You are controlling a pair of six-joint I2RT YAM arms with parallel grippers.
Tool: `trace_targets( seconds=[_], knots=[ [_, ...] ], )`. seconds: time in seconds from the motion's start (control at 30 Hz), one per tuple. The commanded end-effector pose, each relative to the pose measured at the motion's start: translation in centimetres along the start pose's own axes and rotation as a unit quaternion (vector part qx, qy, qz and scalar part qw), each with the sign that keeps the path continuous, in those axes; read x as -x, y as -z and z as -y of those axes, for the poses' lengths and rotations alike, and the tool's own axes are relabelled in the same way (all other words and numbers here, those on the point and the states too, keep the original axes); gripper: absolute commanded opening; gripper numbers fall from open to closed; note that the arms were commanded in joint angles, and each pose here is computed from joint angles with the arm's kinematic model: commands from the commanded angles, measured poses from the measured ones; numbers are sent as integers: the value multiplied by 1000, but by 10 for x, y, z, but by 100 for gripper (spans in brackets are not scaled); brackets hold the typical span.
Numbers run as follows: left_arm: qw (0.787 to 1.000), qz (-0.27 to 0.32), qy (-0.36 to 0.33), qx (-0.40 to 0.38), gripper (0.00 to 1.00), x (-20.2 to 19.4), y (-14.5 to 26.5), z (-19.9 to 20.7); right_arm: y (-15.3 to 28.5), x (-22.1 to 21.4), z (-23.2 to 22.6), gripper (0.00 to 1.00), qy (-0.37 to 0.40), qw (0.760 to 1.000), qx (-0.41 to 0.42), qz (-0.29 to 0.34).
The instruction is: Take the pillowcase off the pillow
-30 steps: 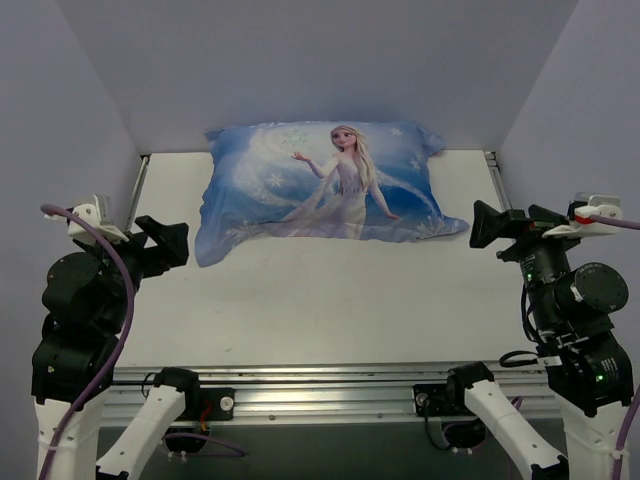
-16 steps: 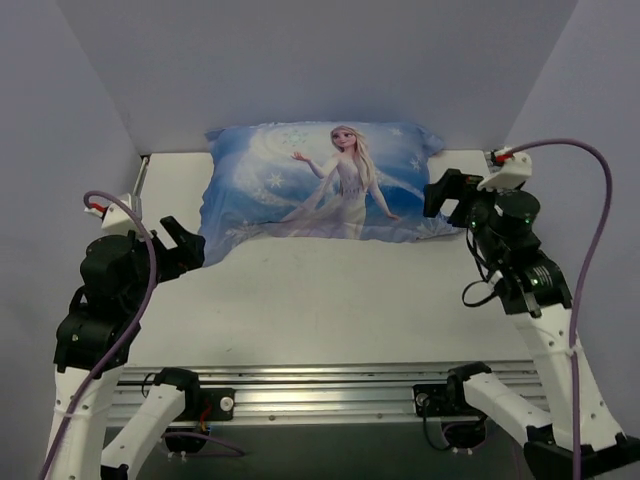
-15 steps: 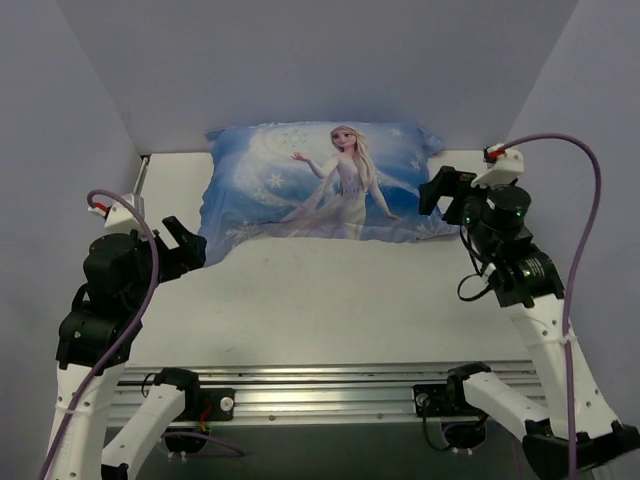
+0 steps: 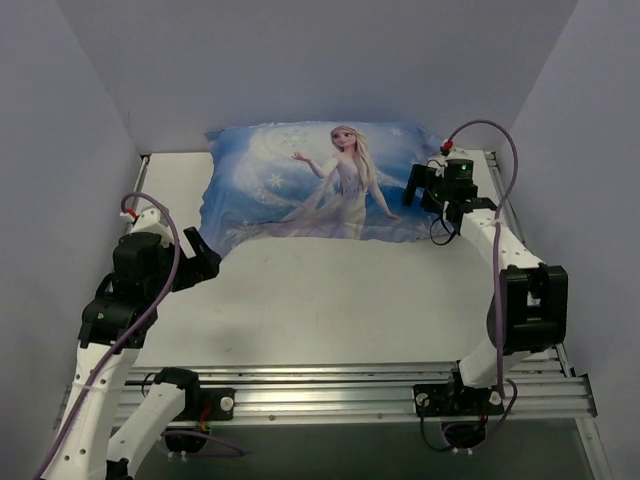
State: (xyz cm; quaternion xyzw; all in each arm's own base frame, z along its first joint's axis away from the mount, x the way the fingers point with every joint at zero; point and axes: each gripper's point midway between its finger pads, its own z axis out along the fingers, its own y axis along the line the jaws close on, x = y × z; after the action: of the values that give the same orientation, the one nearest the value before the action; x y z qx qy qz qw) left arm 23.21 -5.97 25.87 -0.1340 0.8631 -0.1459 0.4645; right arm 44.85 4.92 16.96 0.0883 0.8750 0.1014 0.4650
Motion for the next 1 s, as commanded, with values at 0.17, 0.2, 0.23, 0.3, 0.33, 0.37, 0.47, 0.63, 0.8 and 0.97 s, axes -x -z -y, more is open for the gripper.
trace_targets(
  seconds=[0.17, 0.2, 0.23, 0.3, 0.33, 0.37, 0.47, 0.63, 0.8, 0.97],
  knots=[
    [1000, 10, -7, -14, 94, 0, -1, 3, -72, -28, -13, 97, 79, 991, 76, -71],
    [1000, 11, -9, -11, 94, 0, -2, 2, -73, -33, -15, 84, 83, 990, 83, -82],
    [1000, 9, -10, -7, 94, -1, -4, 1, -74, -37, -16, 73, 84, 988, 91, -90],
    [1000, 7, -9, -2, 94, -1, -8, 0, -67, -48, -26, 30, 83, 983, 119, -110],
    [1000, 3, -9, 0, 94, -3, -10, -1, -63, -63, -31, 17, 86, 981, 125, -123],
    [1000, 1, -6, 2, 94, -3, -12, -1, -50, -59, -41, 8, 93, 980, 133, -114],
    [1000, -7, 10, 1, 94, -5, -22, 2, -12, -95, -80, 0, 125, 970, 153, -139],
    [999, -25, 38, -7, 94, -7, -40, 10, 61, -157, -156, 0, 133, 953, 217, -167],
    [997, -39, 64, -4, 94, -10, -53, 14, 146, -201, -206, 0, 138, 930, 286, -185],
    [996, -47, 74, 8, 94, -13, -57, 11, 197, -194, -229, 33, 162, 912, 332, -180]
  ],
)
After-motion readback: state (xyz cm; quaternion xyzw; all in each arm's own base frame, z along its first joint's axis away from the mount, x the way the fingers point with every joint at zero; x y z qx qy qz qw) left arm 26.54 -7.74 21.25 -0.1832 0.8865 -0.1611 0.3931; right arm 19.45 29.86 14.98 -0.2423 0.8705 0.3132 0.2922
